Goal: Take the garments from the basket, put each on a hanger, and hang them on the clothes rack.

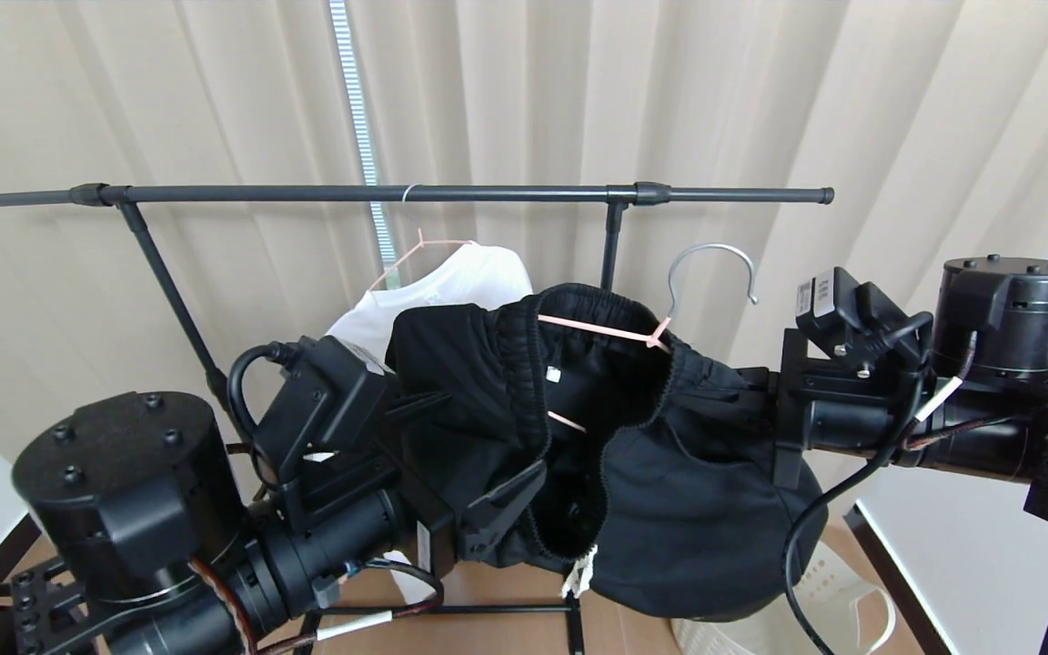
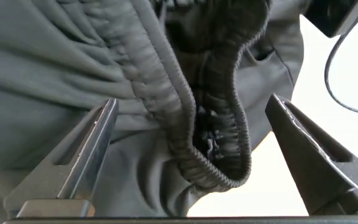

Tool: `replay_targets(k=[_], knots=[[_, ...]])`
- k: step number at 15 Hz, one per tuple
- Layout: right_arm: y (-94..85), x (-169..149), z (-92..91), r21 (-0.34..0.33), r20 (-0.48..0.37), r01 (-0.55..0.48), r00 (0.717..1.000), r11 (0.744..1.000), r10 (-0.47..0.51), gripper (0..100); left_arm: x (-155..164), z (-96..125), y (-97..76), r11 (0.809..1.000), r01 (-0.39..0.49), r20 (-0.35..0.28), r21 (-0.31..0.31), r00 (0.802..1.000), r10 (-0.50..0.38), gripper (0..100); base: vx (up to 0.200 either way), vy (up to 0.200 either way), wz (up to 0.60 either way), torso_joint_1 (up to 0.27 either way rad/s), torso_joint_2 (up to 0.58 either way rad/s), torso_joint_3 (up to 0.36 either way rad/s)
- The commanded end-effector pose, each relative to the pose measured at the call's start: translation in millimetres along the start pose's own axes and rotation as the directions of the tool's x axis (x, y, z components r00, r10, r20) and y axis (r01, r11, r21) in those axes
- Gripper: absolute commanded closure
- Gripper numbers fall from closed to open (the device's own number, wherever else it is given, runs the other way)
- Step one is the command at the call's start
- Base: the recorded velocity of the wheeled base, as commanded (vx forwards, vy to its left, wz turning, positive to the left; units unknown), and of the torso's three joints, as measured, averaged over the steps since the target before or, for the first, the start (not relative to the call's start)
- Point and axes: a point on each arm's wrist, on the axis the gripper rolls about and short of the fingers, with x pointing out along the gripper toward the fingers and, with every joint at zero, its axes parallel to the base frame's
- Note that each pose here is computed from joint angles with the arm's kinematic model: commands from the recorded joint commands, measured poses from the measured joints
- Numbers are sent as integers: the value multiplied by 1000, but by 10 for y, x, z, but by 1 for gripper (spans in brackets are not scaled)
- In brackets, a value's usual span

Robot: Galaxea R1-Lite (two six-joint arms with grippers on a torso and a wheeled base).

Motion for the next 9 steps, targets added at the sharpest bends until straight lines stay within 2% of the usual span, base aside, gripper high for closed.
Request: replay_targets(k=[1,4,5,6,7,8,9], knots=[[-21,-6,-59,-1,-12,-5,1000,1000,5,100,-184,390,174,998,-54,47,-12,997,54,0,0,0,0,0,0,0],[-11,12,-134,-44,-32,-19,999,999,18,100,-272,699,325,998,-62,-49,-29,997,61,0,0,0,0,0,0,0],[0,25,-187,-76,-47,-29,999,997,26,100,-267,796,393,997,-71,-89,-31,994,68,0,0,0,0,0,0,0],[1,24,-199,-94,-48,-36,998,995,31,100,-261,811,406,998,-61,-109,-30,992,57,0,0,0,0,0,0,0],[-15,2,-225,-116,-42,-59,998,992,55,100,-267,834,451,1000,-14,-153,-18,988,11,0,0,0,0,0,0,0],[-15,-5,-234,-117,-41,-64,997,991,60,100,-274,836,468,1000,-1,-168,-1,986,1,0,0,0,0,0,0,0],[-6,-14,-248,-120,-41,-71,997,990,67,100,-293,836,530,998,37,-217,59,976,-23,0,0,0,0,0,0,0]])
